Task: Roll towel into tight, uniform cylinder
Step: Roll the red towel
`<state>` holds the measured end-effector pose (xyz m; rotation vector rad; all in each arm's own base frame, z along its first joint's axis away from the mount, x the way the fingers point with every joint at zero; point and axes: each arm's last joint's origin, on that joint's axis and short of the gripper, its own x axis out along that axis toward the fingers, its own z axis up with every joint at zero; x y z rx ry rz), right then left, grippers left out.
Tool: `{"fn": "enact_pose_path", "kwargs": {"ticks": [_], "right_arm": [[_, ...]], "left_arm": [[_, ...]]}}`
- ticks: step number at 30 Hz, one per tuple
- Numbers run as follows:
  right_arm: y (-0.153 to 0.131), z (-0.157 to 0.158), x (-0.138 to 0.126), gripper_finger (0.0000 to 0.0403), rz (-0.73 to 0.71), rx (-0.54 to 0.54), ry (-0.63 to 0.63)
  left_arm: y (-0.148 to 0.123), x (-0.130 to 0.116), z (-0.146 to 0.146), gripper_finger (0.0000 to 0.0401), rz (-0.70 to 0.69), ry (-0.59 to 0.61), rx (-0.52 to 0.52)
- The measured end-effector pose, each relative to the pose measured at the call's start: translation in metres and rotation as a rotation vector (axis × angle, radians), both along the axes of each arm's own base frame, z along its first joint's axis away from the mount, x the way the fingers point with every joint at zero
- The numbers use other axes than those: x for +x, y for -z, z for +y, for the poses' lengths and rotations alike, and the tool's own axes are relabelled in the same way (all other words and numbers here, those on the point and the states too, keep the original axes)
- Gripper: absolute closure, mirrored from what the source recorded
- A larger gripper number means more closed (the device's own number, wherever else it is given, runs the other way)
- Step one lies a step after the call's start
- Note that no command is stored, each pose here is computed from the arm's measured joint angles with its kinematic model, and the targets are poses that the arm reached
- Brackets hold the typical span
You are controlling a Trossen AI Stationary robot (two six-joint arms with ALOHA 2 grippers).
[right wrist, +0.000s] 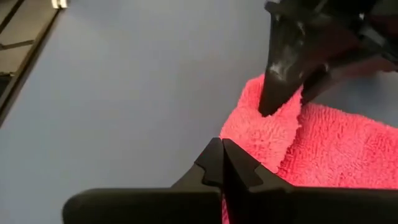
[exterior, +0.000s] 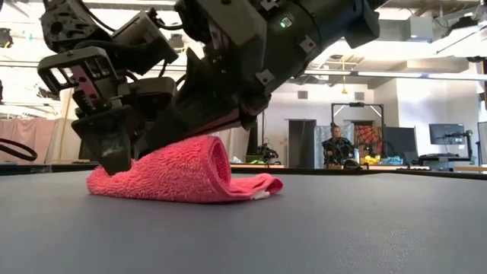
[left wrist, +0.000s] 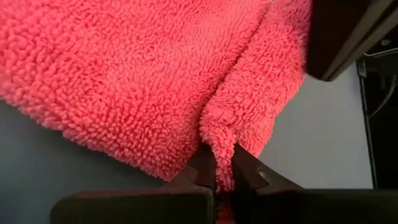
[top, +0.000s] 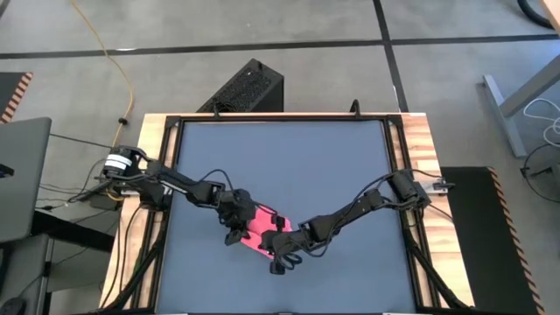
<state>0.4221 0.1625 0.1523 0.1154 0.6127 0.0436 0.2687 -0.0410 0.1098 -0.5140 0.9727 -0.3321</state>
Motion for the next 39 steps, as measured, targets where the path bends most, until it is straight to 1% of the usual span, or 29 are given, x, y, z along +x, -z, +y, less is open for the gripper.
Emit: {"fn": "enact_pose_path", "kwargs": {"ticks": [3, 9, 14, 18, 23, 28, 32, 36, 37, 39], "right_arm": [[0.003, -0.003, -0.001, 0.038, 0.037, 0.013, 0.034], [0.006, -0.003, -0.004, 0.0387, 0.076, 0.018, 0.073], [0.01, -0.004, -0.009, 0.0387, 0.115, 0.001, 0.139], [0.013, -0.006, -0.012, 0.0387, 0.156, -0.006, 0.188], [0.015, -0.006, -0.014, 0.0387, 0.167, -0.011, 0.228], [0.021, -0.008, -0.018, 0.0387, 0.173, 0.008, 0.273], [0.029, -0.01, -0.024, 0.0387, 0.174, 0.038, 0.3], [0.03, -0.011, -0.025, 0.0387, 0.176, 0.044, 0.311], [0.031, -0.011, -0.025, 0.0387, 0.176, 0.044, 0.311], [0.03, -0.011, -0.025, 0.0387, 0.174, 0.046, 0.311]], "left_arm": [[-0.003, 0.005, -0.001, 0.0398, -0.001, 0.006, 0.008], [-0.006, 0.008, 0.0, 0.0394, 0.031, -0.007, 0.028], [-0.006, 0.009, 0.001, 0.036, 0.024, 0.001, 0.035], [-0.01, 0.008, 0.003, 0.0327, -0.002, 0.033, 0.037], [-0.027, 0.003, 0.008, 0.0302, -0.065, 0.066, 0.054], [-0.051, -0.003, 0.011, 0.0293, -0.17, 0.092, 0.088], [-0.063, -0.012, 0.011, 0.0291, -0.213, 0.116, 0.144], [-0.066, -0.024, 0.001, 0.0291, -0.281, 0.158, 0.209], [-0.067, -0.025, -0.004, 0.0291, -0.316, 0.166, 0.234], [-0.065, -0.027, -0.015, 0.0291, -0.379, 0.193, 0.317]]}}
